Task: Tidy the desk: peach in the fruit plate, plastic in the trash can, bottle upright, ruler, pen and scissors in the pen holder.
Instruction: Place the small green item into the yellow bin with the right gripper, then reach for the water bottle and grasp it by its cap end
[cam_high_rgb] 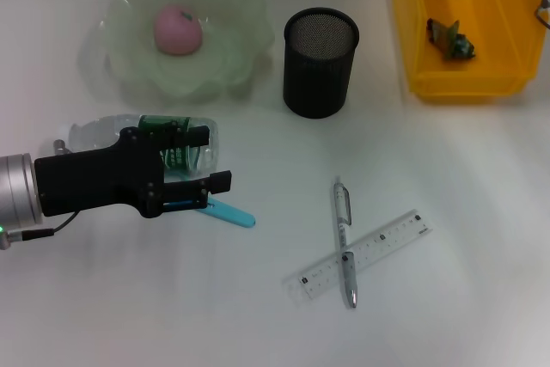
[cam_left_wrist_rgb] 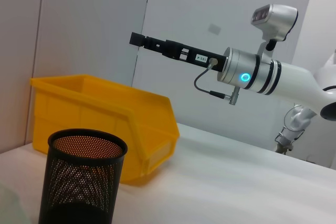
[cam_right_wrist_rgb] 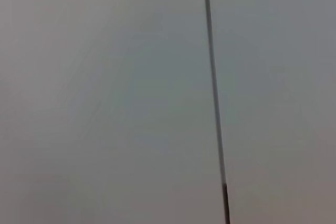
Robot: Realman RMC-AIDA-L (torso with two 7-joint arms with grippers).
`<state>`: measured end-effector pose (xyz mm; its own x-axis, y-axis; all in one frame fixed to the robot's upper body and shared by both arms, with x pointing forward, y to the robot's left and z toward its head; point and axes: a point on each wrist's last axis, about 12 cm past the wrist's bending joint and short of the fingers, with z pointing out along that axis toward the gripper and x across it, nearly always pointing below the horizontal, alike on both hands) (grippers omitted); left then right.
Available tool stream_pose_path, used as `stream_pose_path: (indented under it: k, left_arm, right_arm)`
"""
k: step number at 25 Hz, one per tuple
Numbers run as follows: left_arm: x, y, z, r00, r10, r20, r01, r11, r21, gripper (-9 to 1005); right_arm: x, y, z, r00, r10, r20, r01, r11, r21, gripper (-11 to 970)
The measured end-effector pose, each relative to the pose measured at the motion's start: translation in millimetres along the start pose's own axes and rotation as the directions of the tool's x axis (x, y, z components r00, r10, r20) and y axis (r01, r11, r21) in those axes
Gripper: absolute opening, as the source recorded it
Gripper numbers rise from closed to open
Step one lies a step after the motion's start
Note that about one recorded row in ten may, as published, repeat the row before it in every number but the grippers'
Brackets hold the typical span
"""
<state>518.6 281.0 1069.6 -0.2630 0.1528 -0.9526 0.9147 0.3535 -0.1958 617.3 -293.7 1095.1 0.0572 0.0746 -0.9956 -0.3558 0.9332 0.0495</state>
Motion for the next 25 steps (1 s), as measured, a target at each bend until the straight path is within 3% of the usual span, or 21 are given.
stream_pose_path:
  k: [5, 15, 25]
  left_arm:
    - [0.1, -0.3, -0.1, 1.0, 0.0, 0.001, 0.0, 1.0, 0.001, 734]
    - [1.2, -1.1, -1.0, 1.0, -0.004, 0.001, 0.004, 1.0, 0.001, 733]
    - [1.9, -1.8, -1.2, 1.0, -0.006, 0.002, 0.006, 1.0, 0.001, 732]
  right_arm:
    - [0.1, 0.0, 0.0, 1.0, 0.0, 0.0, 0.0, 1.0, 0.0, 497]
    - [0.6, -0.6, -1.7, 1.0, 0.008, 0.001, -0.008, 1.0, 0.002, 841]
    - [0.9, -1.6, -3.2, 0.999, 0.037, 0.011, -0.037, 0.999, 0.013, 841]
